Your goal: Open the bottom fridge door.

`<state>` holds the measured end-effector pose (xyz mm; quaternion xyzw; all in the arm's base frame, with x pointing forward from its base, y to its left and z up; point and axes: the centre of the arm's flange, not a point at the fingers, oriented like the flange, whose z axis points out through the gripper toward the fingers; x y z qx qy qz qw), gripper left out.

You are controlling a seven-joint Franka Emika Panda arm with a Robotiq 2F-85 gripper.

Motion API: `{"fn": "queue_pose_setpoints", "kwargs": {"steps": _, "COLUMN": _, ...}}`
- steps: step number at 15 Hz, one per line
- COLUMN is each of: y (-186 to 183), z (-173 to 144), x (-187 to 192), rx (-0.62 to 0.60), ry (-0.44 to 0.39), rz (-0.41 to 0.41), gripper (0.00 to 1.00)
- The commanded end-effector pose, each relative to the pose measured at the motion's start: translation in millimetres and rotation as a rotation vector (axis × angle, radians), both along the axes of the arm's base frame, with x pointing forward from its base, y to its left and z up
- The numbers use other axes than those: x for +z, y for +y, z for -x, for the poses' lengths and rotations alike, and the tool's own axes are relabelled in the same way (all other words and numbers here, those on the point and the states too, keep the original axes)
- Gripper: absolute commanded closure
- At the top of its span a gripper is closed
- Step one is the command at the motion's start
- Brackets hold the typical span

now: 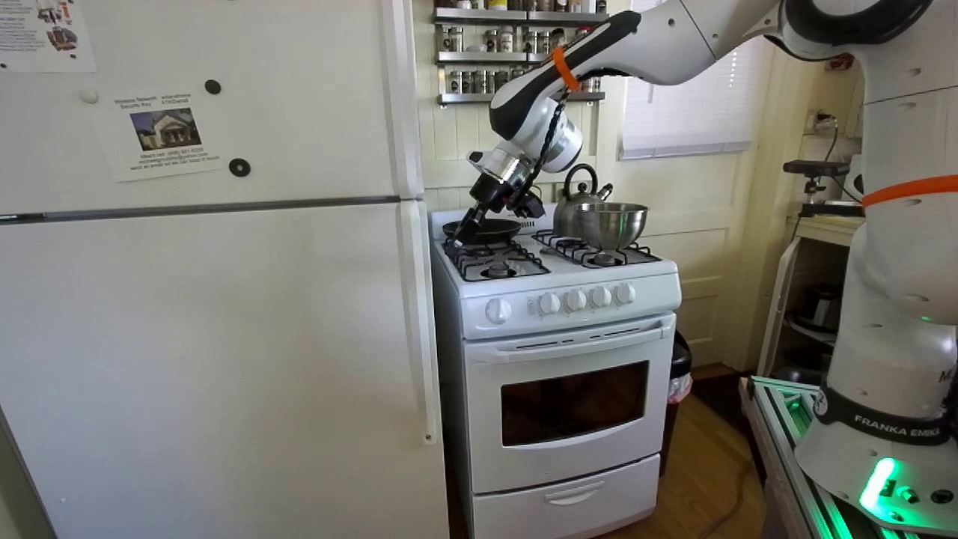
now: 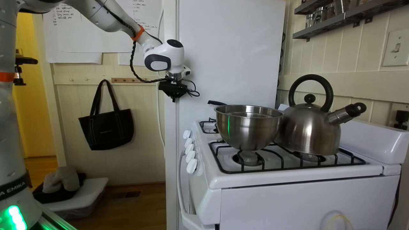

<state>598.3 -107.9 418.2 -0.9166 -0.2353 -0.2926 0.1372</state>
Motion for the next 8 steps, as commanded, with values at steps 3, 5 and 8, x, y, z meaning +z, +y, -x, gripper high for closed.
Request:
{"fn": "queue_pose_setpoints", "kwargs": {"steps": 3, "y": 3.5, "z": -3.9, "x": -2.0, "rx": -0.040, "ry": -0.068, "rz": 0.037, "gripper": 1.00}}
{"fn": "queue_pose_setpoints", "kwargs": {"steps": 5, "y": 5.8, "z": -6.1, "x": -0.9, "rx": -0.057, "ry": -0.083, "rz": 0.030, "gripper": 1.00}}
{"fn": "queue_pose_setpoints", "kwargs": {"steps": 8, "y": 10.6, "z": -8.2, "x": 0.6, "rx": -0.067, "ry": -0.098, "rz": 0.005, "gripper": 1.00}}
